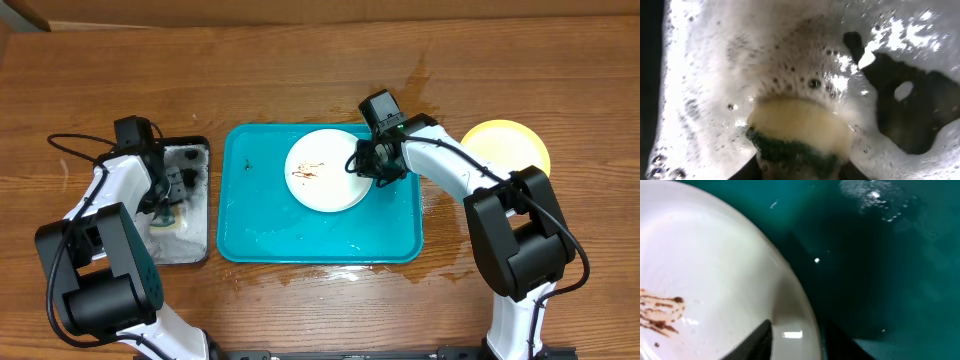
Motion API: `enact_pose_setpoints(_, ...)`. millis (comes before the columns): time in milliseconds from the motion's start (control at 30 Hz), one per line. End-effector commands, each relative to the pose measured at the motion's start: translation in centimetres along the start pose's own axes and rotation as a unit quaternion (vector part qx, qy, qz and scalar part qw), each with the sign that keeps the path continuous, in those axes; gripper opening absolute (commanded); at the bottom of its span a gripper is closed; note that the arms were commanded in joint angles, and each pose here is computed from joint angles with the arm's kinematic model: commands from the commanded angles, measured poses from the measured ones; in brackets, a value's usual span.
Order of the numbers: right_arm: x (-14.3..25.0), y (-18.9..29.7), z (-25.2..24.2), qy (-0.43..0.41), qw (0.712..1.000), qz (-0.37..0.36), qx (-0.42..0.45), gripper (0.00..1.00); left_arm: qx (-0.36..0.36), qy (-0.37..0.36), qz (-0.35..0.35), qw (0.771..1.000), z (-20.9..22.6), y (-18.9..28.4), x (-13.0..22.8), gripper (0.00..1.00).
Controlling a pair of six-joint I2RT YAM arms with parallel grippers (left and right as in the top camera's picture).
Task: Clean dirty plates on tray and stack at the side
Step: 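Rub the sponge in the black soapy basin with the left gripper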
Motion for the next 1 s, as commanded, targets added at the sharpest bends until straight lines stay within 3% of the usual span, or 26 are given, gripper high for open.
enact_pose_setpoints(0, 1.6, -1.9, -1.1, 0.008, 0.999, 0.027, 0.020, 0.43, 0.043, 0.004, 0.000, 0.999, -0.9, 0.2, 0.1, 0.32)
enact_pose_setpoints(67, 1.1, -1.9, -1.1, 0.021, 1.000, 0.016, 0.015, 0.47, 0.040, 0.006, -0.003, 0.999, -0.7, 0.4, -0.2, 0.33)
enact_pose_setpoints(167, 1.0, -1.8, -1.3, 0.017, 1.000, 0.017, 0.016, 0.47, 0.025, 0.009, 0.012, 1.000, -0.1, 0.5, 0.2, 0.65)
enact_pose_setpoints(300, 1.2, -1.8, -1.4, 0.016, 0.999, 0.025, 0.020, 0.47, 0.014, 0.005, 0.063, 0.998, 0.4, 0.6, 2.1, 0.73)
enact_pose_setpoints(533, 1.2, -1.8, -1.4, 0.016, 0.999, 0.025, 0.020, 0.49, 0.015, 0.002, 0.087, 0.996, 0.4, 0.7, 3.0, 0.38)
enact_pose_setpoints(700, 0.8, -1.8, -1.4, 0.018, 1.000, 0.011, 0.023, 0.51, 0.015, 0.003, 0.071, 0.997, 0.4, 0.6, 2.4, 0.32)
enact_pose_setpoints(733, 0.6, -1.8, -1.5, 0.018, 0.999, 0.006, 0.025, 0.52, 0.014, 0.004, 0.070, 0.997, 0.4, 0.6, 2.4, 0.38)
enact_pose_setpoints(767, 0.3, -1.8, -1.6, 0.019, 0.999, -0.004, 0.032, 0.57, 0.010, 0.003, 0.069, 0.998, 0.5, 0.6, 2.3, 0.64)
enact_pose_setpoints(833, 0.0, -1.8, -1.6, 0.020, 0.999, -0.012, 0.035, 0.60, 0.004, 0.002, 0.068, 0.998, 0.6, 0.6, 2.3, 0.72)
enact_pose_setpoints(967, -0.2, -1.8, -1.5, 0.020, 0.999, -0.019, 0.032, 0.60, 0.004, 0.003, 0.062, 0.998, 0.6, 0.6, 2.1, 0.75)
Point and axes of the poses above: each gripper's point midway between its finger pads, its own y axis back along the fingers, its own z axis along the line the jaws close on, x = y × z, the point moved 6 cm from there along y, back along the fingers, and after that the axes turned 7 degrees about y, right-handed, at the moved point
